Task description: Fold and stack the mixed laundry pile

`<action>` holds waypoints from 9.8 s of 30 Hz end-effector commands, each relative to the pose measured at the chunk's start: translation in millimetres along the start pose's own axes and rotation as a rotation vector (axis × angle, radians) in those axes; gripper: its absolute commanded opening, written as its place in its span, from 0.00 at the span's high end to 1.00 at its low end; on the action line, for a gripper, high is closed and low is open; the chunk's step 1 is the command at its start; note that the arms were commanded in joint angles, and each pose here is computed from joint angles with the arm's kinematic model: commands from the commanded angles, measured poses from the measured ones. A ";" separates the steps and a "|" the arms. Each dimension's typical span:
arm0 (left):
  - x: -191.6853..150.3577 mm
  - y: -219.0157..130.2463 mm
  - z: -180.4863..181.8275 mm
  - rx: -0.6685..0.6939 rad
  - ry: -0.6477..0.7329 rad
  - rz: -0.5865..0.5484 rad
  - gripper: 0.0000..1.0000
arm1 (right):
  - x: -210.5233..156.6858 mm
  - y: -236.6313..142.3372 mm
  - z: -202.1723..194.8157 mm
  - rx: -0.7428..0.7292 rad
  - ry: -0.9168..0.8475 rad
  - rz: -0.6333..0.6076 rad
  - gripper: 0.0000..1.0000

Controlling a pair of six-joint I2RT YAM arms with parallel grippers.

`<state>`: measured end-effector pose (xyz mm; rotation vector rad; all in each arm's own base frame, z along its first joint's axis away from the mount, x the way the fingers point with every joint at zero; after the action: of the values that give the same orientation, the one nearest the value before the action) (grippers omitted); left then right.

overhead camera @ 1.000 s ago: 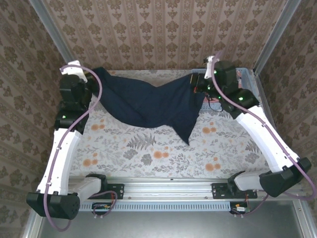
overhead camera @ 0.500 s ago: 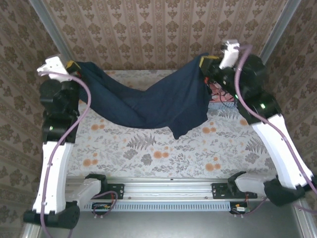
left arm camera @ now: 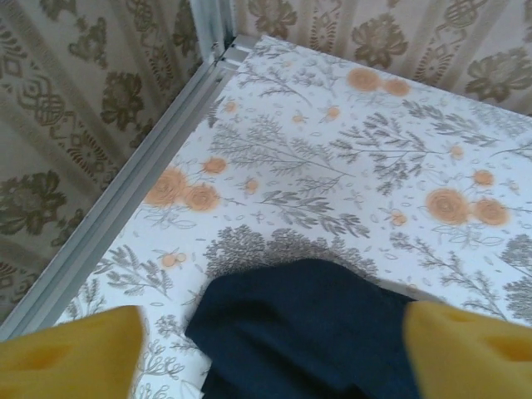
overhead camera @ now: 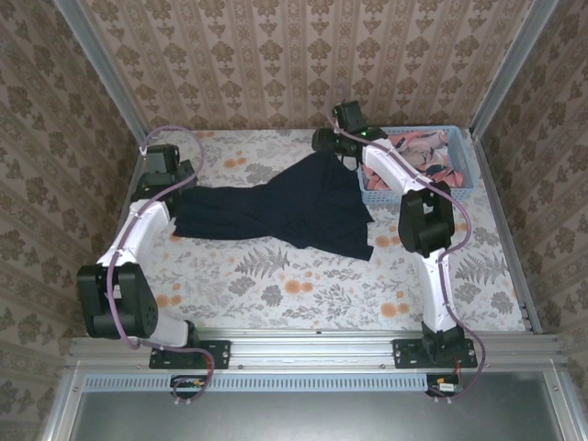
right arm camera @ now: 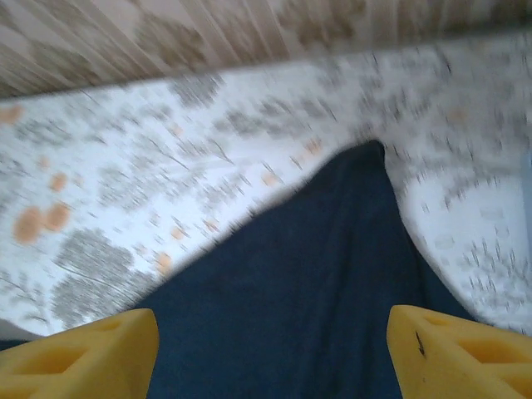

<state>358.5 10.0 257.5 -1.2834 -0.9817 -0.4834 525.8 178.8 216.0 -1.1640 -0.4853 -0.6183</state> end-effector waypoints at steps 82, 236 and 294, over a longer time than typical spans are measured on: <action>-121.6 -32.0 40.0 0.053 -0.177 0.355 0.00 | -142.7 -99.5 -105.7 -0.373 0.163 0.212 1.00; -121.1 23.2 -73.4 -0.312 -0.031 0.451 1.00 | -99.7 -212.2 -108.3 -0.073 0.318 -0.113 1.00; 289.6 -218.3 2.4 -0.726 -0.179 -0.653 1.00 | 162.2 -454.3 -10.8 0.528 0.049 -0.839 1.00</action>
<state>388.8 14.9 575.4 -1.7002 -1.3436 -1.1480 384.8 12.1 597.3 -0.4893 -0.9010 -1.1436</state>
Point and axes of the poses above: each hand's point on the last joint's axis, 136 mm out from that joint toward the fingers, its own y axis out along the fingers, its own z axis along the line the jaws close on, x = y × z, the point moved 9 cm from there along -y, back along the fingers, and after that the axes turned 1 degree about y, right-handed, at the moved point
